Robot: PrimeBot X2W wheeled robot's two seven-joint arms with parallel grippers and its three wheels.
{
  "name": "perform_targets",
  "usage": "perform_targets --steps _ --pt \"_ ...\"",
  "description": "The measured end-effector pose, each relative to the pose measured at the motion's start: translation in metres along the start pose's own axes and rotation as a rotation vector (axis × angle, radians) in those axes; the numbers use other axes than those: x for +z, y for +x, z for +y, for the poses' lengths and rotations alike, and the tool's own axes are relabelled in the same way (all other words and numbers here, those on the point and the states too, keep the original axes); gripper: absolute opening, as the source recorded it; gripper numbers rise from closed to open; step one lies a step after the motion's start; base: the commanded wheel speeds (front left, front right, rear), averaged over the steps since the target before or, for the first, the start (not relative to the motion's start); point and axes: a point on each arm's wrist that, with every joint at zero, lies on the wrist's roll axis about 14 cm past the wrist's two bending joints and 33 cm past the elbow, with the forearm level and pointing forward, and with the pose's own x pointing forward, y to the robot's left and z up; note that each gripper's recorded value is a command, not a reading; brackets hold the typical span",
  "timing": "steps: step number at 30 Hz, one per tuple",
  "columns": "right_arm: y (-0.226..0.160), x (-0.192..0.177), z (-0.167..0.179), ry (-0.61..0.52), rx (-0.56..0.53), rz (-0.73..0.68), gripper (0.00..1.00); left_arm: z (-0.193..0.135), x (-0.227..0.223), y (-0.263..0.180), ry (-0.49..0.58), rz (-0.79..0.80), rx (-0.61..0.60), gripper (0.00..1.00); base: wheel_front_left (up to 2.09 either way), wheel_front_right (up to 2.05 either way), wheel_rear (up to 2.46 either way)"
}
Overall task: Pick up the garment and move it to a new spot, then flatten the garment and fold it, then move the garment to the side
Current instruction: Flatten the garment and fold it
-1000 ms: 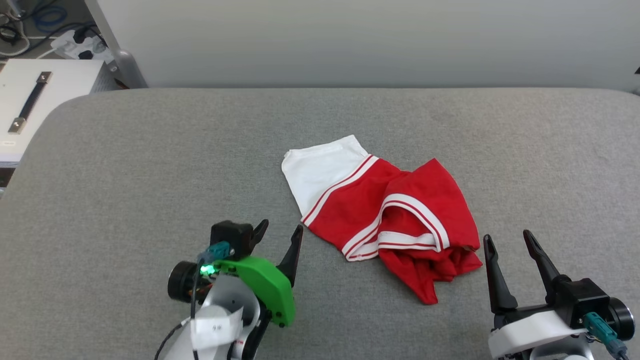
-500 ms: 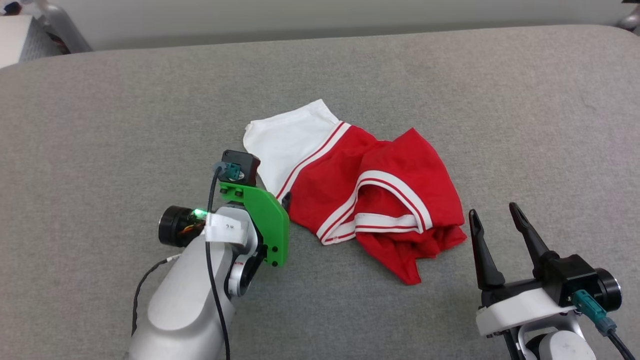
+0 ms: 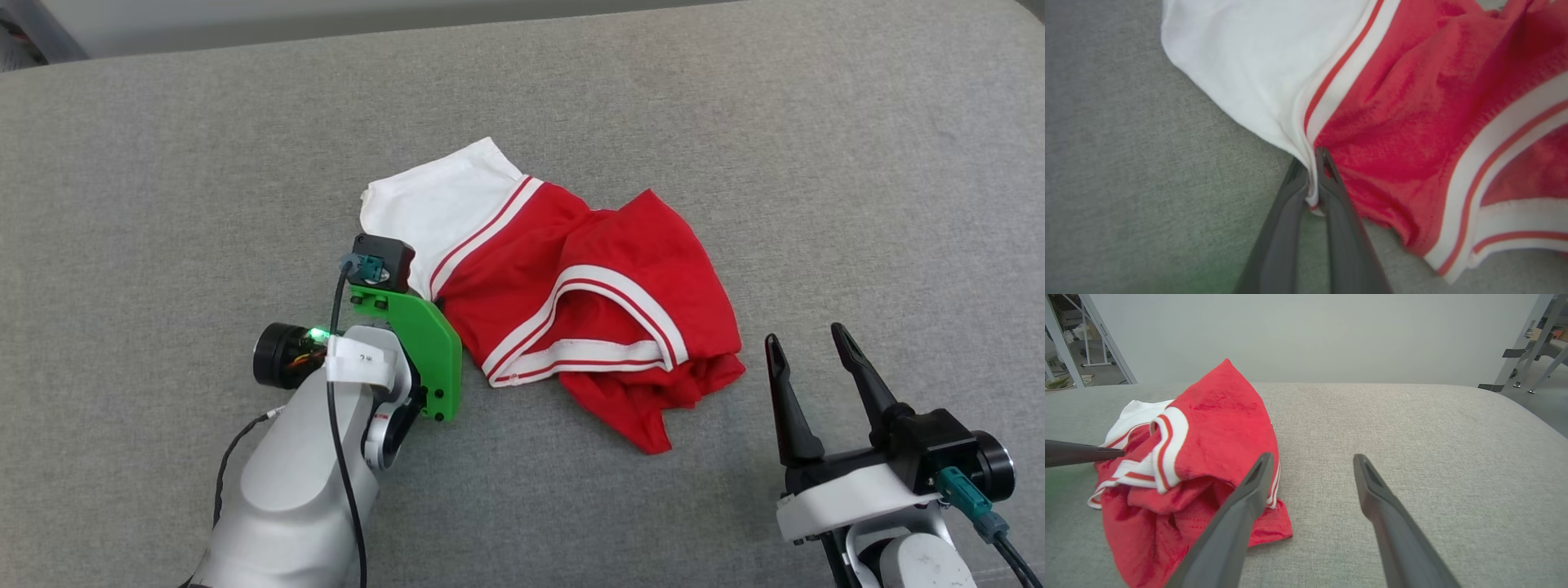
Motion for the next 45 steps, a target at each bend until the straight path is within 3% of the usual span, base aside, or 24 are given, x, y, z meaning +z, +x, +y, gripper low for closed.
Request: perform_targets --steps 5,13,21,29,30,31,39,45 --pt "0.002 0.003 0.006 -0.004 0.021 -0.011 1.00 0.010 0.015 -0.008 -0.050 -0.105 0.026 0.00 0.00 0.00 0.00" --pt "0.001 0.015 0.020 0.001 0.059 -0.045 1.00 0.062 0.040 -0.054 -0.159 -0.282 0.143 0.00 0.00 0.00 0.00" --pt "0.002 0.022 0.039 0.008 0.117 -0.068 1.00 0.105 -0.013 -0.111 -0.260 -0.261 0.279 0.00 0.00 0.00 0.00" --pt "0.006 0.031 0.052 0.009 0.155 -0.095 1.00 0.103 -0.073 -0.136 -0.336 -0.164 0.327 0.00 0.00 0.00 0.00" --pt "0.006 0.032 0.052 0.009 0.157 -0.097 1.00 0.102 -0.075 -0.137 -0.335 -0.162 0.326 0.76 0.00 0.00 0.00" --pt "0.006 0.032 0.053 0.009 0.159 -0.098 1.00 0.101 -0.074 -0.138 -0.330 -0.171 0.328 1.00 0.00 0.00 0.00" --pt "0.001 0.038 0.053 0.005 0.158 -0.112 1.00 0.098 -0.028 -0.150 -0.198 -0.410 0.312 1.00 0.00 0.00 0.00" --pt "-0.006 0.043 0.050 0.000 0.150 -0.125 1.00 0.074 0.019 -0.171 -0.023 -0.656 0.247 1.00 0.00 0.00 0.00"
